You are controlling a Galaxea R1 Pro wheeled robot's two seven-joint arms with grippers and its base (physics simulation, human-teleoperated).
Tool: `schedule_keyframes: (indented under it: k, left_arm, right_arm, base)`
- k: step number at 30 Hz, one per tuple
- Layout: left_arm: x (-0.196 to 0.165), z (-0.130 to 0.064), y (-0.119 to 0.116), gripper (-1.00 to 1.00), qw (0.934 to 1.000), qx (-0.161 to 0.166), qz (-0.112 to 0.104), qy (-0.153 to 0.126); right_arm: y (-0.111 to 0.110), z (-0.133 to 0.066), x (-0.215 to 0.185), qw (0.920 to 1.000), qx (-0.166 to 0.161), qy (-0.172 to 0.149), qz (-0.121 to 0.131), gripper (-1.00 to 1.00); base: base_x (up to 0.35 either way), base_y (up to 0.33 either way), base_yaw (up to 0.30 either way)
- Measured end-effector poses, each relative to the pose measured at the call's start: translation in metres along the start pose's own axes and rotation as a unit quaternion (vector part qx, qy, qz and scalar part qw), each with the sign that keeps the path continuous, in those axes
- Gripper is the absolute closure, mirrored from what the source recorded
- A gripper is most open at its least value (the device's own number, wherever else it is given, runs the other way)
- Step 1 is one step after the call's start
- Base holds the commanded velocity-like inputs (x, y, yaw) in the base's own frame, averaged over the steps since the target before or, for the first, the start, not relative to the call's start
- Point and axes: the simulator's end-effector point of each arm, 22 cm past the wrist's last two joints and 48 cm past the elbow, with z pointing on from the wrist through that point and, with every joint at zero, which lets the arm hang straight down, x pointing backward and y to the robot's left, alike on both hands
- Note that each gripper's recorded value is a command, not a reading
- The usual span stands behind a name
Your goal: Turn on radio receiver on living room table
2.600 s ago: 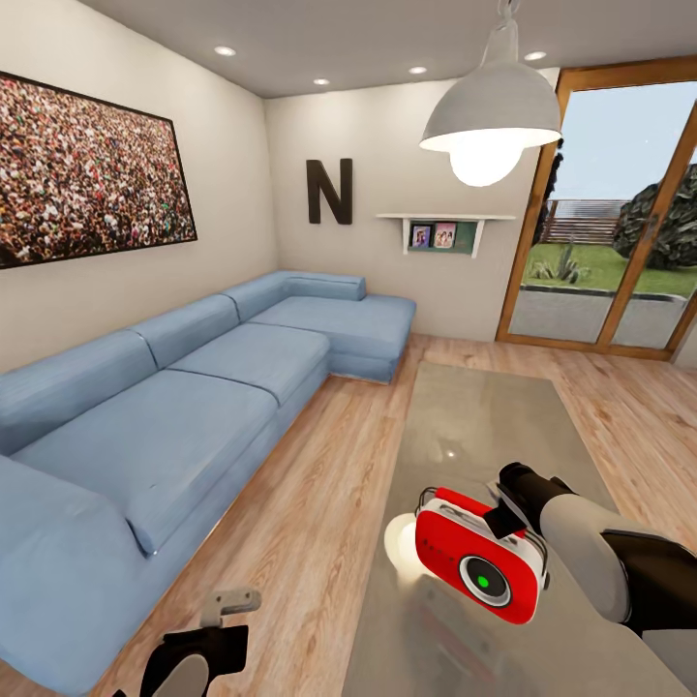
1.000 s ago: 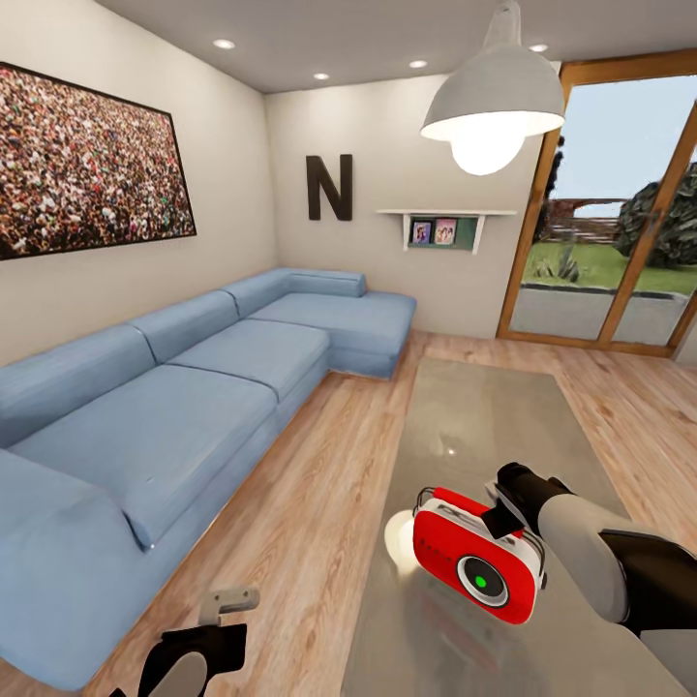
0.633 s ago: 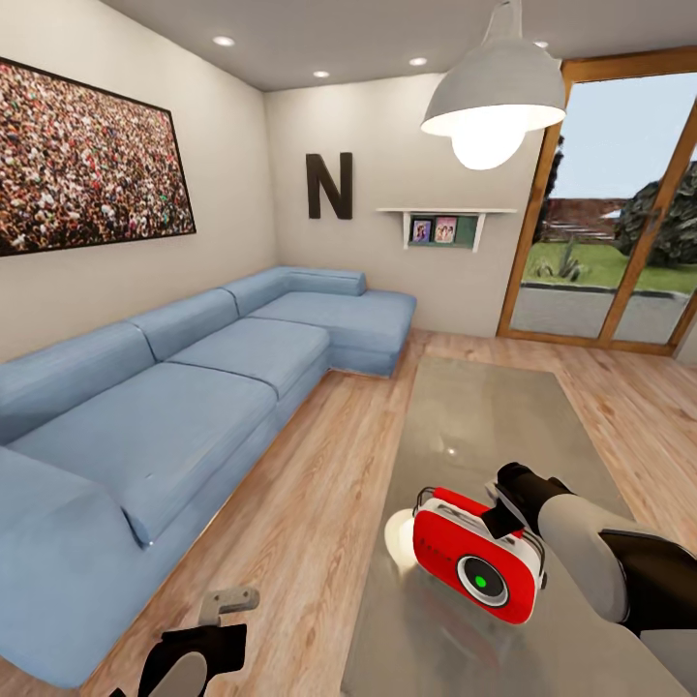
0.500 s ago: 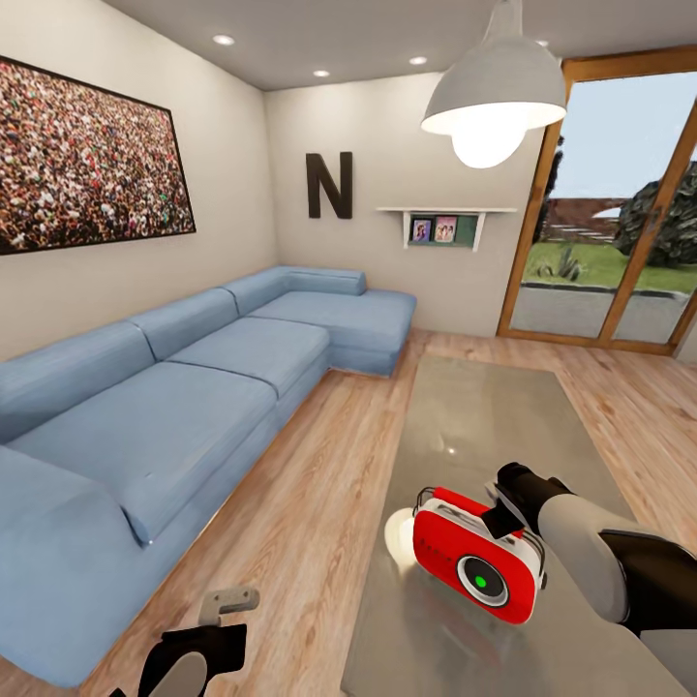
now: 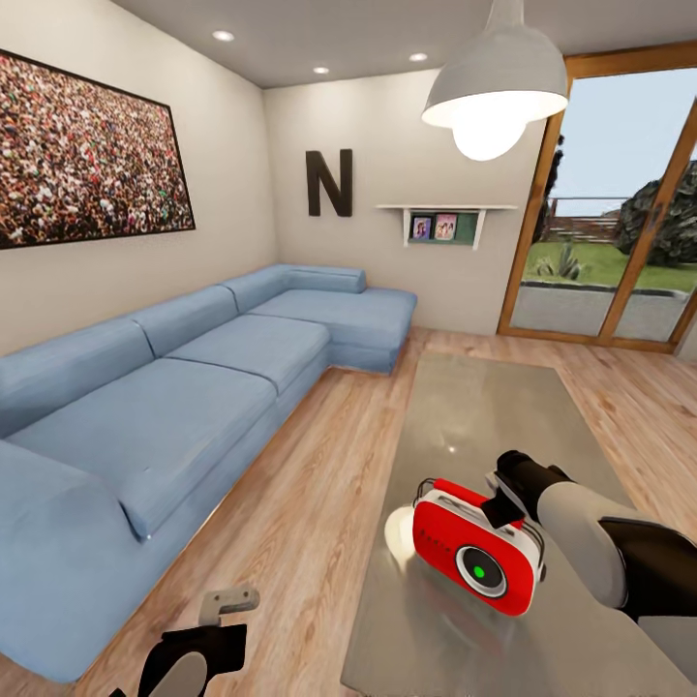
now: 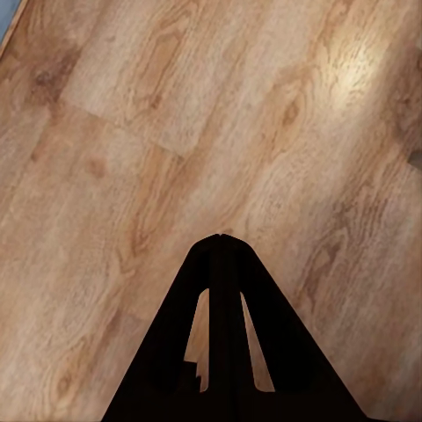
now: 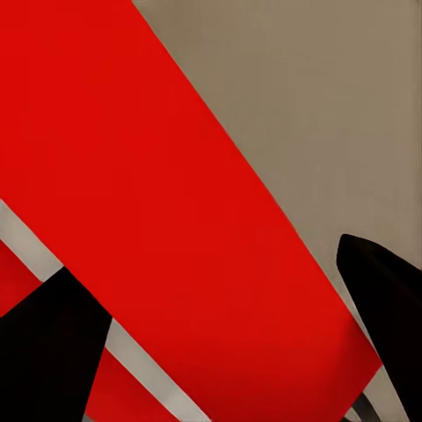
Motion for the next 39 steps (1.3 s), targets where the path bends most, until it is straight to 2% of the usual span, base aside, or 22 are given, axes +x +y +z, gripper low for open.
schedule_keyframes:
  k: [3, 6, 15, 19, 24, 33, 39]
  left_arm:
    - [0.003, 0.005, 0.0, 1.0, 1.0, 0.0, 0.0, 0.0]
    - [0.005, 0.008, -0.001, 1.0, 1.0, 0.0, 0.0, 0.0]
    - [0.005, 0.008, -0.002, 1.0, 1.0, 0.001, -0.001, 0.0]
    - [0.001, 0.001, -0.002, 1.0, 1.0, 0.002, -0.001, 0.0]
    - [-0.004, -0.006, -0.001, 1.0, 1.0, 0.001, -0.001, 0.0]
    - [-0.004, -0.006, -0.001, 1.0, 1.0, 0.001, -0.001, 0.0]
    - [-0.01, -0.016, 0.0, 1.0, 1.0, 0.001, 0.0, 0.001]
  right_arm:
    - [0.0, 0.002, -0.003, 1.0, 0.0, -0.003, 0.004, 1.0]
    - [0.0, 0.006, -0.011, 0.9996, 0.003, -0.027, -0.006, 1.0]
    - [0.0, 0.006, -0.011, 0.9996, 0.003, -0.027, -0.006, 1.0]
    - [0.001, 0.007, -0.007, 0.9995, 0.003, -0.031, 0.001, 1.0]
    - [0.002, 0.003, -0.001, 0.9998, -0.001, -0.021, -0.001, 1.0]
    - [0.002, 0.003, -0.001, 0.9998, -0.001, -0.021, -0.001, 1.0]
    - [0.003, -0.002, 0.006, 0.9999, -0.003, -0.007, -0.009, 1.0]
  base:
    - [0.0, 0.0, 0.0]
    - [0.0, 0.0, 0.0]
    - [0.0, 0.0, 0.0]
    - [0.0, 0.0, 0.0]
    - [0.0, 0.0, 0.0]
    - [0.0, 0.0, 0.0]
    - [0.0, 0.0, 0.0]
